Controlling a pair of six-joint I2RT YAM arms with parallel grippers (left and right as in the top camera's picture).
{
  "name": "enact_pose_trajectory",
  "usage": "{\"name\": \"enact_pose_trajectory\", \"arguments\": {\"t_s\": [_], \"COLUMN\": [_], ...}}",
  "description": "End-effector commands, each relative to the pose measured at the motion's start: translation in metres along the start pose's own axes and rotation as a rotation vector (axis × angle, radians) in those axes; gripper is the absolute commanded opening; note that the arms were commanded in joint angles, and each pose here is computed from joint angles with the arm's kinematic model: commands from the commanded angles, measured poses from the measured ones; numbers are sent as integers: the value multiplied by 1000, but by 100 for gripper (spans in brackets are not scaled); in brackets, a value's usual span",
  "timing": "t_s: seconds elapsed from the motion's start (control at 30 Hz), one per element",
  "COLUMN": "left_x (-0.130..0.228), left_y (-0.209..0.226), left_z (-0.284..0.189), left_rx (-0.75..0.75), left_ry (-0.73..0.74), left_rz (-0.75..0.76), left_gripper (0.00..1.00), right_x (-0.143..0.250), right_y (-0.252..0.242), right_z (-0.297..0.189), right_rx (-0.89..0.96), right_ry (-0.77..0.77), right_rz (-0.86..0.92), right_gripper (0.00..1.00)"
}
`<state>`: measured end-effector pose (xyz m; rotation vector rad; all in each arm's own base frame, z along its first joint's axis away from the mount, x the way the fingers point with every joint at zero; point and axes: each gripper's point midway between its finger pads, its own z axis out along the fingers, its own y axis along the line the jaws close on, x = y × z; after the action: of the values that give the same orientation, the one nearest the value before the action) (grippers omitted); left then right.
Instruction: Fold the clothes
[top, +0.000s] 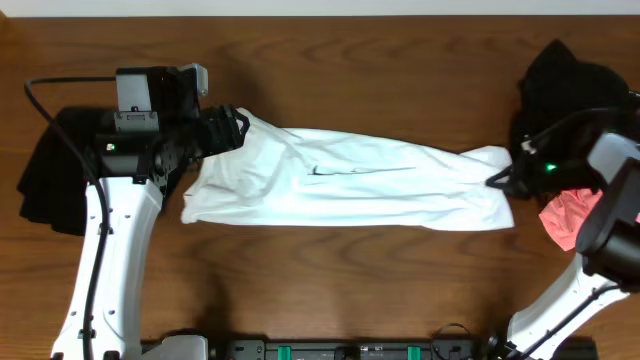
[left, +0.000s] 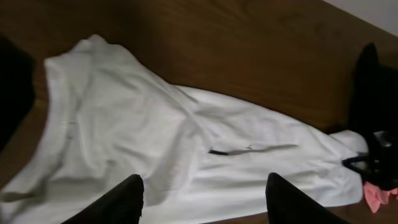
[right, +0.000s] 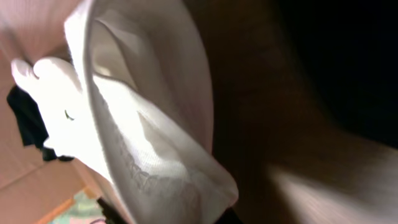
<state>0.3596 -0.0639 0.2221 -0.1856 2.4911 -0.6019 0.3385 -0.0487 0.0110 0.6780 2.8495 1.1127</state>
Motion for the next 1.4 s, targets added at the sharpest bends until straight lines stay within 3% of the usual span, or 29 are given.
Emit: {"name": "enact_pose_trajectory", "arguments": {"t_s": [0.0,0.3,0.63,0.87,1.37], "left_x": [-8,-9,-32,-60,-49], "left_y": [-9,-10,-27,-51,-34], "left_z": [-8,-8,-38,-101,-189], "left_rx": [25,27,51,74,-7], "left_ry": [-25,-32,-126,-296,-484], "left_rz": [19,22,60,110,68], "left_gripper": [64,64,64,64,64], "right_x": [-24,-42,-28,-2,106], "right_y": [11,48,122,195,339], "right_z": [-56,-118,-129,-85,50], "right_rx": [74,181,244,264,259], "right_ry": [-158,-301,-250,-174,-148], "right_rz": [-59,-161,-304,-475,-806], "right_gripper": [2,1,1,1,1]}}
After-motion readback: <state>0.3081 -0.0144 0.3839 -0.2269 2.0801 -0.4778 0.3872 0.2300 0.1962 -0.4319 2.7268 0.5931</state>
